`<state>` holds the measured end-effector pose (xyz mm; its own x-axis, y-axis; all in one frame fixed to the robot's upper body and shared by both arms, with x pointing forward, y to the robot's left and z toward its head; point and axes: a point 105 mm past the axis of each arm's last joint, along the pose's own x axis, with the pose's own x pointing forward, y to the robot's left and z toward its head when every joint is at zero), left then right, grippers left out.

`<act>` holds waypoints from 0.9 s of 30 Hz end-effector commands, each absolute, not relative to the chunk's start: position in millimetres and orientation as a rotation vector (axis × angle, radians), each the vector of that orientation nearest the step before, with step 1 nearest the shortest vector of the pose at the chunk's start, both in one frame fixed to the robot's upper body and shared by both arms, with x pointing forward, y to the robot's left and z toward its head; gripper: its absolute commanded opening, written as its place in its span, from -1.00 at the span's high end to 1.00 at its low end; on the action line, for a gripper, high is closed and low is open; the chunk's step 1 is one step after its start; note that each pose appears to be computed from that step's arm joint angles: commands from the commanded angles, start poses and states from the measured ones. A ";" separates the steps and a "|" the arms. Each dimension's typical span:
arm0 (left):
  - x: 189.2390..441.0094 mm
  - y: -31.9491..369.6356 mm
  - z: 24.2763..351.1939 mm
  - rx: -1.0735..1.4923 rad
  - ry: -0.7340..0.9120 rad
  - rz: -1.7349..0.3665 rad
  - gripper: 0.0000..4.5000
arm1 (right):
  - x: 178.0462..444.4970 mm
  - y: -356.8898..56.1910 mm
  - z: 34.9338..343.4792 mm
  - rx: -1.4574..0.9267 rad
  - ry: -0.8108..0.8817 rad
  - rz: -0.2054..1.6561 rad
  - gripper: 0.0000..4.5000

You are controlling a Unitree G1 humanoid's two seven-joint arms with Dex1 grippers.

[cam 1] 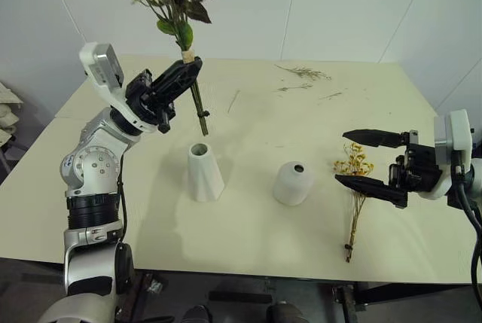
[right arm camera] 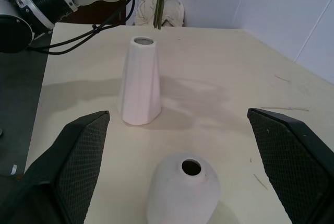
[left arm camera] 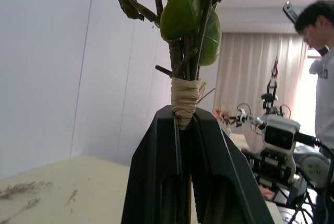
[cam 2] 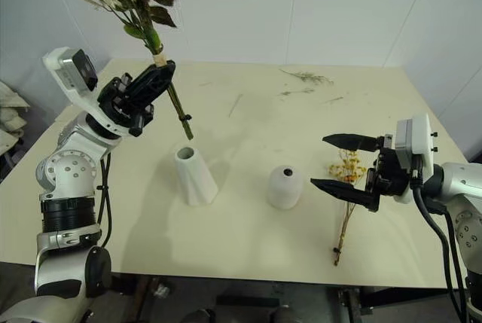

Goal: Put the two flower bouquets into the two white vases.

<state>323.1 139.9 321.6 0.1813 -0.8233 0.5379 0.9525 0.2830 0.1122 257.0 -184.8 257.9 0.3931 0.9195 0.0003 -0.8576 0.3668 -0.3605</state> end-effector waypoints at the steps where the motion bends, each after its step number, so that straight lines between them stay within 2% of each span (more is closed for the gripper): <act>1: 315.2 144.4 320.2 -0.213 -0.564 -1.273 0.99 | 251.1 -184.4 265.3 -0.358 -0.255 1.138 -1.00; 27: 313.7 141.1 302.8 -0.223 -0.491 -1.251 0.99 | 255.2 -181.8 261.4 -0.355 -0.238 1.125 -1.00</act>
